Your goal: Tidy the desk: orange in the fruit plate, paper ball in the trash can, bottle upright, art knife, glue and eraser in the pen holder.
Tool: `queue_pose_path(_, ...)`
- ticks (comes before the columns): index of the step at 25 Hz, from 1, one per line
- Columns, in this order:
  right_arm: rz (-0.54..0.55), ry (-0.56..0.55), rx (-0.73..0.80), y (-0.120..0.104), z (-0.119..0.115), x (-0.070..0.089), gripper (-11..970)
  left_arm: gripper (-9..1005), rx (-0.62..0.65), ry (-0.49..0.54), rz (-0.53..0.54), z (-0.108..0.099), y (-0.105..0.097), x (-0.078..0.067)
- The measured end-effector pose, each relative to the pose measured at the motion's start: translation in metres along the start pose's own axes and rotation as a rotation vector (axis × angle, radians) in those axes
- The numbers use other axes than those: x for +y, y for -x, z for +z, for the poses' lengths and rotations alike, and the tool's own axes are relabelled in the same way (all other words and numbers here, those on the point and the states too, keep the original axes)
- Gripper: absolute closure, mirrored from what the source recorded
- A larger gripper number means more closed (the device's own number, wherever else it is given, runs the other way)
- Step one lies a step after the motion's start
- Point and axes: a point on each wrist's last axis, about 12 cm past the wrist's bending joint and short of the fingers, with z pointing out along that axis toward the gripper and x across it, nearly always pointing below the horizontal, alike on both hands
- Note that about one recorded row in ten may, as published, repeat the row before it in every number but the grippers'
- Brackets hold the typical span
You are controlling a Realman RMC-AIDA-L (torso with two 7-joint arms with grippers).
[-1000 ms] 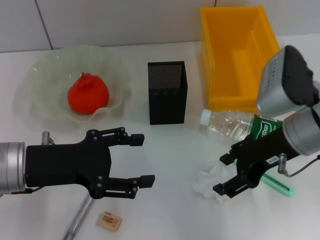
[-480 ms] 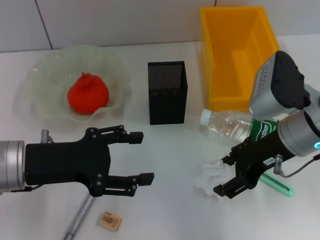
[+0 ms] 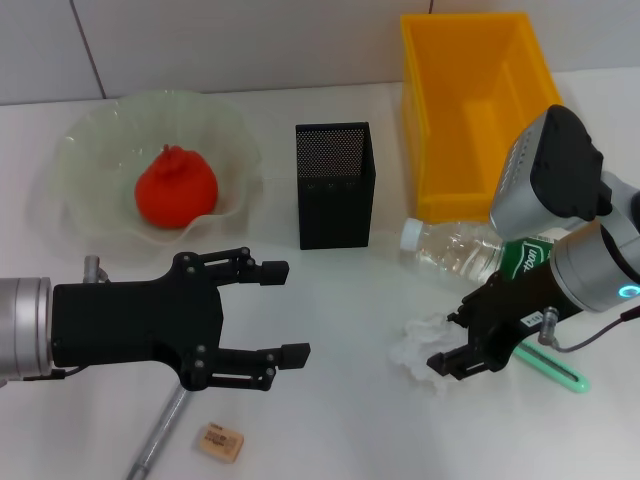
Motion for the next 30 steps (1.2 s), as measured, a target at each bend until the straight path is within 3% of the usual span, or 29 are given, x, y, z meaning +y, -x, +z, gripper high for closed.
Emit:
queue_pose_path(5,0.003,-0.01,-0.014,0.002,-0.002,0.0,461,151,0.0,0.0,-0.002,0.0,0.0,0.0)
queue_pose_path(10,-0.027,-0.014,-0.091,0.011,-0.016,0.008,577,151,0.001,0.001,-0.003,0.0,-0.001,0.0)
queue_pose_path(20,-0.102,-0.152,-0.226,0.02,-0.066,0.024,591,150,0.001,-0.004,-0.006,0.001,-0.002,-0.001)
queue_pose_path(23,-0.089,-0.236,-0.274,0.018,-0.087,0.019,592,150,0.001,-0.007,-0.006,0.003,-0.002,-0.001)
queue_pose_path(27,-0.079,-0.294,-0.305,0.016,-0.098,0.013,592,151,0.002,-0.008,-0.006,0.003,-0.002,-0.001)
queue_pose_path(30,-0.06,-0.374,-0.339,0.012,-0.107,0.0,593,151,0.002,-0.008,-0.006,0.003,-0.002,-0.001)
